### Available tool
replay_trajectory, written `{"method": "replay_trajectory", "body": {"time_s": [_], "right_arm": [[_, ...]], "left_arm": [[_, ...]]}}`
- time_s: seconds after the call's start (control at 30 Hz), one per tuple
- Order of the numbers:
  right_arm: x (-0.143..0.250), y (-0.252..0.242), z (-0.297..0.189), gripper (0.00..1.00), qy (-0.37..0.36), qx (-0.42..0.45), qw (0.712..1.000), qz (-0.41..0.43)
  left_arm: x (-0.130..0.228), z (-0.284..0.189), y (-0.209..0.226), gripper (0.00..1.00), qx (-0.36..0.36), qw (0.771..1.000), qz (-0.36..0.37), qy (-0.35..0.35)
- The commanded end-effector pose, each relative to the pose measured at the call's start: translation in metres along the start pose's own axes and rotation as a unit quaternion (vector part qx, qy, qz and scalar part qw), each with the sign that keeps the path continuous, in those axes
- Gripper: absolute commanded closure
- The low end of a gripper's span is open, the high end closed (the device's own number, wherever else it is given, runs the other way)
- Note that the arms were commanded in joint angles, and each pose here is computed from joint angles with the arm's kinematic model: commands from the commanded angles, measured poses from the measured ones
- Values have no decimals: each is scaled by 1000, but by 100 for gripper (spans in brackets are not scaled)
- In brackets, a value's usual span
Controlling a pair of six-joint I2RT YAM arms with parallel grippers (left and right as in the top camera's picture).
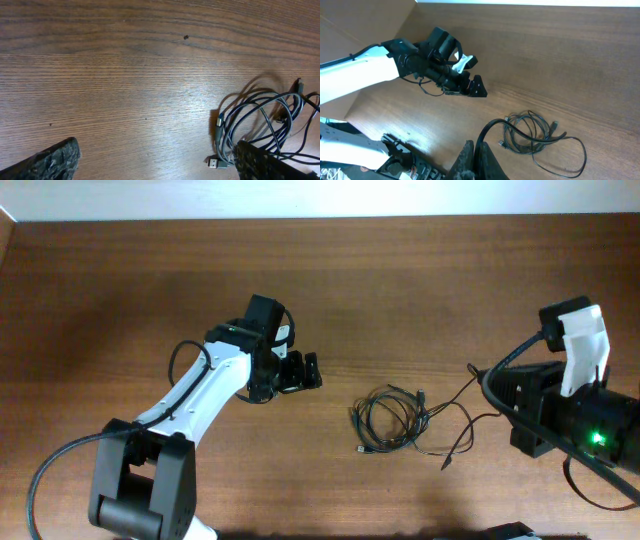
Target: Untangle cables
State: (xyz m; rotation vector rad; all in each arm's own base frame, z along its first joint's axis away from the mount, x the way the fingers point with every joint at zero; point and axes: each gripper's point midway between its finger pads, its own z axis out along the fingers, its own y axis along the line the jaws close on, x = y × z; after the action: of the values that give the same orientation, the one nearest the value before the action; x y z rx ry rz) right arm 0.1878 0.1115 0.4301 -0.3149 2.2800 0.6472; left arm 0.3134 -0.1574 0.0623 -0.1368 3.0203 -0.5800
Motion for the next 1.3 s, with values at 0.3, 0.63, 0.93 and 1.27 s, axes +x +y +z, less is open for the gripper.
{"method": "replay_trajectory", "body": {"time_s": [0.3, 0.63, 0.93, 1.27], "right_arm": [[-12, -7, 25, 96, 24, -5, 999, 47], [-105, -18, -12, 96, -124, -195, 964, 130], [-93, -100, 24, 96, -73, -158, 960, 217], [-94, -135, 24, 96, -79, -163, 947, 264]], "left_arm": [[1, -1, -1, 1, 1, 1000, -1, -1], [1, -1, -1, 1, 1, 1000, -1, -1], [1, -1, -1, 1, 1, 1000, -1, -1], [1, -1, -1, 1, 0, 1000, -1, -1]]}}
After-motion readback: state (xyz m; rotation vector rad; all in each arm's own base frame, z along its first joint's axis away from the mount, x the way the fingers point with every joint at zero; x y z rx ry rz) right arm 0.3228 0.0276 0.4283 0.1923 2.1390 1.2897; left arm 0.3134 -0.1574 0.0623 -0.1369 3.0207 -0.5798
